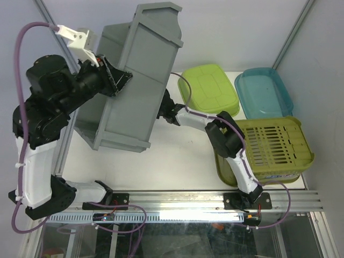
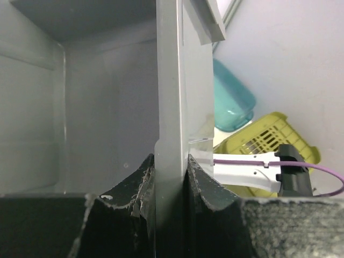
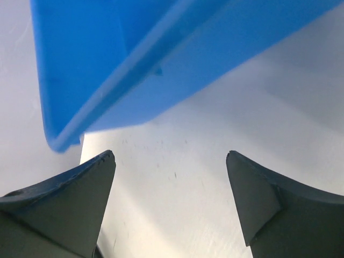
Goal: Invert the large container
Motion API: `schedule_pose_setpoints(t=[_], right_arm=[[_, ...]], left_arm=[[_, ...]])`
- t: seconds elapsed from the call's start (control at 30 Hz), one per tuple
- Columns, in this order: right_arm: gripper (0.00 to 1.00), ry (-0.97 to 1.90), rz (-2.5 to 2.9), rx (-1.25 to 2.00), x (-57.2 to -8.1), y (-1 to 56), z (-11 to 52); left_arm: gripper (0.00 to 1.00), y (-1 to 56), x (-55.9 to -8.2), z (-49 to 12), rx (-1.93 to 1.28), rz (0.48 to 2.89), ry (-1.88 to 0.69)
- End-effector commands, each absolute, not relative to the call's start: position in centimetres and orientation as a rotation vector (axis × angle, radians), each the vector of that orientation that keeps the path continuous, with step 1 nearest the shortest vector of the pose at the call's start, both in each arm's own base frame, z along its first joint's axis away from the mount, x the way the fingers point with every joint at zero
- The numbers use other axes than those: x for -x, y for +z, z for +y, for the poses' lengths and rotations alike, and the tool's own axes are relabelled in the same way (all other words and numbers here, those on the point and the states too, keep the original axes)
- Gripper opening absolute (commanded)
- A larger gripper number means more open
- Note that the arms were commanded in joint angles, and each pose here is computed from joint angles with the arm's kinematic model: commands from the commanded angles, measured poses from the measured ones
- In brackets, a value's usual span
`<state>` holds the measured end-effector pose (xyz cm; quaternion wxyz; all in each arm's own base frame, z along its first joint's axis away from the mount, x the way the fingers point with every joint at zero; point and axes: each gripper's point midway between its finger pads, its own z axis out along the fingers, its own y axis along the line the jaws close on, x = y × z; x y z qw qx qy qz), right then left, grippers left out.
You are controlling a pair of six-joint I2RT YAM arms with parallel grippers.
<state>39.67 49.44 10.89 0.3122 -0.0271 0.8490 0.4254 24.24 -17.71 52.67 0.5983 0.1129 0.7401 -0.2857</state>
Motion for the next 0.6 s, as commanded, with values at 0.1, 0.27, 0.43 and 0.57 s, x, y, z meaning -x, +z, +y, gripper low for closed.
schedule_pose_setpoints(t=[0.1, 0.27, 0.43, 0.57], right_arm=[[0.89, 1.051, 2.143, 0.086, -36.3, 19.7, 41.2], [0.91, 0.815, 2.099, 0.038, -32.0, 22.8, 32.0], [0.93, 0.562, 2.001, -0.071, -28.3, 26.8, 21.9], [0.95, 0.358, 1.859, -0.212, -25.4, 31.0, 13.2]], left_arm=[[0.0, 61.2, -21.8, -18.6, -0.286, 1.383, -0.848], [0.0, 63.0, -19.9, -19.0, -0.29, 1.322, -0.96], [0.0, 62.7, -19.4, -20.5, -0.272, 1.325, -1.105], [0.0, 60.7, -19.2, -22.9, -0.221, 1.324, -1.351]])
